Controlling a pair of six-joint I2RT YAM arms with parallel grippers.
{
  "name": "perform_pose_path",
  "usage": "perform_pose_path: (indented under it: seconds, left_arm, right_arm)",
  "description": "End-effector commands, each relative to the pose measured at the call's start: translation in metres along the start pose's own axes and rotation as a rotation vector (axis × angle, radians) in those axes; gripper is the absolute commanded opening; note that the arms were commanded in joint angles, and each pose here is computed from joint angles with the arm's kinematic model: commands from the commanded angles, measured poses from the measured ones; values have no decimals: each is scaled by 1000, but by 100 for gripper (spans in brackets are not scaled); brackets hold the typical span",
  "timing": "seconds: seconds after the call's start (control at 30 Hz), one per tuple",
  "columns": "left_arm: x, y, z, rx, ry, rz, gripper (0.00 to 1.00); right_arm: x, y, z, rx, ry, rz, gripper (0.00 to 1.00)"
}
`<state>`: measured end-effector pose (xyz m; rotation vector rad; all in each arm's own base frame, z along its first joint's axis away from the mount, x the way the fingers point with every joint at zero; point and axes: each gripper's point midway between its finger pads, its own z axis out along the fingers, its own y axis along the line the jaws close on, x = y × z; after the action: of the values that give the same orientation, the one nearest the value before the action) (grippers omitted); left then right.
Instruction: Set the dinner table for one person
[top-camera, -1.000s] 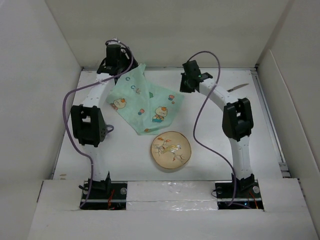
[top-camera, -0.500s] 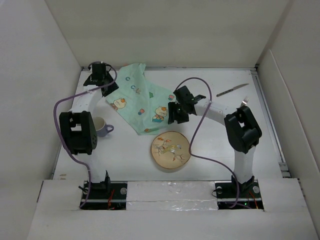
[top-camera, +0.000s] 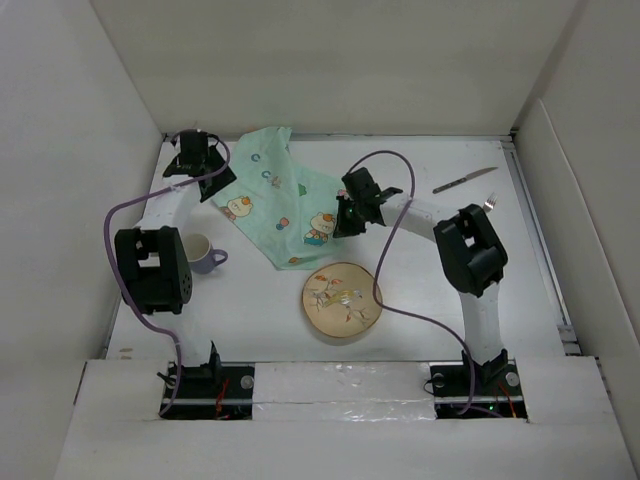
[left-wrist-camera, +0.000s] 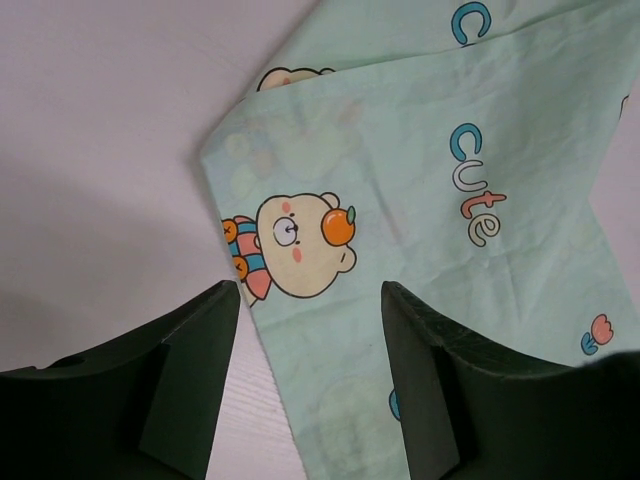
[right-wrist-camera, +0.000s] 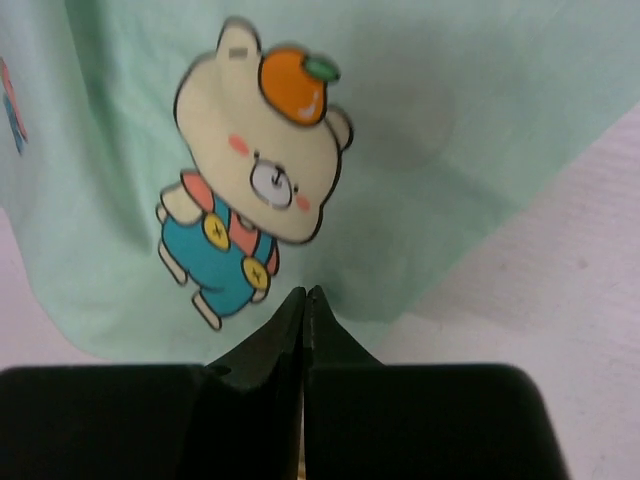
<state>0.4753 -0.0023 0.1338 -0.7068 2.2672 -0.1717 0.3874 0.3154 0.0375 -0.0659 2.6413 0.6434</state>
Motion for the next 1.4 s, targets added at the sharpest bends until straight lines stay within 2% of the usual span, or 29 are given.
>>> perform_pose_path:
  seconds: [0.0, 0.03, 0.07, 0.13, 0.17, 0.2, 0.27, 0.3, 0.47, 0.63, 0.7, 0.73, 0.77, 0.8, 0.83, 0.87, 1.03, 1.17, 1.27, 1.33, 1.37]
  left_arm:
    - [-19, -9, -15, 29, -51, -2, 58]
    - [-17, -8, -12, 25, -45, -1, 58]
    - [-18, -7, -10, 19, -45, 2, 59]
    - [-19, -4, -4, -7, -45, 4, 59]
    - [-21, -4, -3, -12, -46, 3, 59]
    - [-26, -7, -3, -9, -57, -2, 59]
    - [-29, -4, 1, -17, -59, -13, 59]
    - [-31, -5, 1, -17, -65, -18, 59]
    - [-46, 11, 7, -8, -76, -80, 59]
    - [-51, 24, 15, -18, -60, -102, 59]
    - [-48, 26, 18, -21, -58, -102, 59]
    - [-47, 26, 19, -22, -55, -103, 59]
    - [-47, 26, 19, -21, -55, -102, 59]
    - [-43, 28, 21, -27, -45, -97, 59]
    - [-42, 29, 21, -28, -43, -95, 59]
    - [-41, 30, 23, -31, -38, -86, 59]
    - [-29, 24, 29, -28, -12, -39, 59]
    - [-11, 1, 33, 22, 42, 18, 59]
    - [11, -13, 38, 40, 88, 68, 59]
    - [28, -21, 44, 41, 120, 106, 59]
    - [30, -21, 46, 39, 130, 109, 59]
  right_arm:
    - [-97, 8, -38, -15, -250, 35, 0]
    - [-97, 8, -38, -15, -251, 35, 0]
    - [-96, 1, -42, 14, -228, 43, 6]
    - [-105, -1, -55, 38, -229, 19, 26]
    - [-94, -7, -58, 65, -186, 6, 46]
    - [-78, -10, -54, 74, -142, -23, 54]
    - [-54, -2, -56, 64, -103, -65, 62]
    - [-31, -11, -49, 86, -56, -70, 63]
    - [23, -1, -32, 88, 30, -111, 67]
    - [27, 5, -14, 98, 39, -115, 67]
    - [24, 4, -2, 111, 41, -107, 61]
    - [21, 3, 2, 125, 33, -103, 56]
    - [16, 2, 4, 136, 20, -98, 33]
    - [7, 6, 4, 134, -4, -99, 22]
    - [-5, -5, 5, 183, -46, -86, 15]
    - [-15, -6, 4, 192, -71, -73, 0]
    - [-93, -21, -24, 192, -240, -4, 0]
    - [-150, -60, -71, 223, -375, 46, 0]
    - [-158, -78, -82, 223, -371, 41, 2]
    - [-148, -104, -80, 278, -299, 74, 25]
    - [-147, -106, -80, 290, -289, 70, 52]
